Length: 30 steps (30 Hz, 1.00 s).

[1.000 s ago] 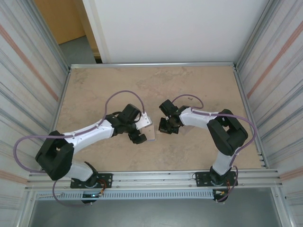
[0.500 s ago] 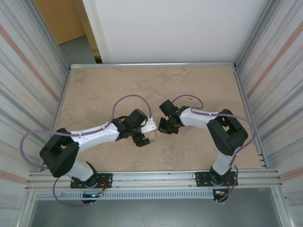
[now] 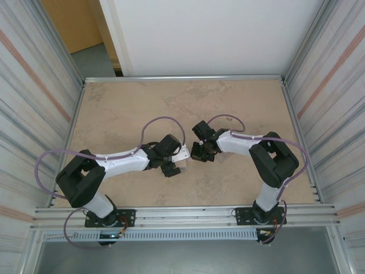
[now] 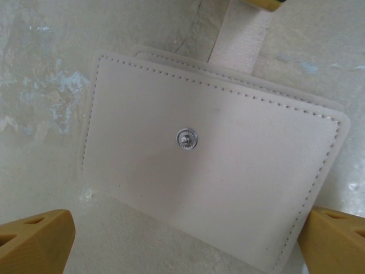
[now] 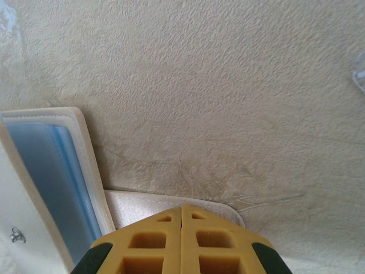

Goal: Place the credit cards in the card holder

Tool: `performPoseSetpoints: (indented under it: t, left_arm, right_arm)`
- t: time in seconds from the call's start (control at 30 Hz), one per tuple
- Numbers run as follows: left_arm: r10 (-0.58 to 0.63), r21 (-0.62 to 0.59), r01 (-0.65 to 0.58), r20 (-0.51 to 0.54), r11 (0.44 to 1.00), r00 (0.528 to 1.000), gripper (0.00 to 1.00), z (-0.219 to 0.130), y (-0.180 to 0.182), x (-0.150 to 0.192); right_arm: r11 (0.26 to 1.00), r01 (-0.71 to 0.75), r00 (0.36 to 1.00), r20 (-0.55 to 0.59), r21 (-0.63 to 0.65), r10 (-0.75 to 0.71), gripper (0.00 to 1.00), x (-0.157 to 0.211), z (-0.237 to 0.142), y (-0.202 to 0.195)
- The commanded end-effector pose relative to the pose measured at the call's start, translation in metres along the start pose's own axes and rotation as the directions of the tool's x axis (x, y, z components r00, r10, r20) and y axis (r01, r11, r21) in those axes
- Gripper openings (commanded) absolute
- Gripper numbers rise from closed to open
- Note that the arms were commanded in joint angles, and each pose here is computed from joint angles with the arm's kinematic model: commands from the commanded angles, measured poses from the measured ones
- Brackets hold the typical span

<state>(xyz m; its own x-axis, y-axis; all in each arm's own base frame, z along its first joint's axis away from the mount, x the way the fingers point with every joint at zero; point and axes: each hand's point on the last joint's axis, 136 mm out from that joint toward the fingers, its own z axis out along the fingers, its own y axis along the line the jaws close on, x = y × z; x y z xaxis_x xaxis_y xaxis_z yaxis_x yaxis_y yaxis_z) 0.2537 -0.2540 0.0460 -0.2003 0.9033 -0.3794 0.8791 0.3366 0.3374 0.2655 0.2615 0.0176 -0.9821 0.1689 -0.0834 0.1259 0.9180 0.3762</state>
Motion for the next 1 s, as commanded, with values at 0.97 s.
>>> performPoseSetpoints:
  t: [0.97]
  left_arm:
    - [-0.408,-0.13,0.404,-0.006,0.905,0.913,0.97,-0.009,0.094,0.033]
  right_arm:
    - [0.999,-0.005,0.999,-0.047,0.037,0.007,0.0,0.011,0.016,-0.015]
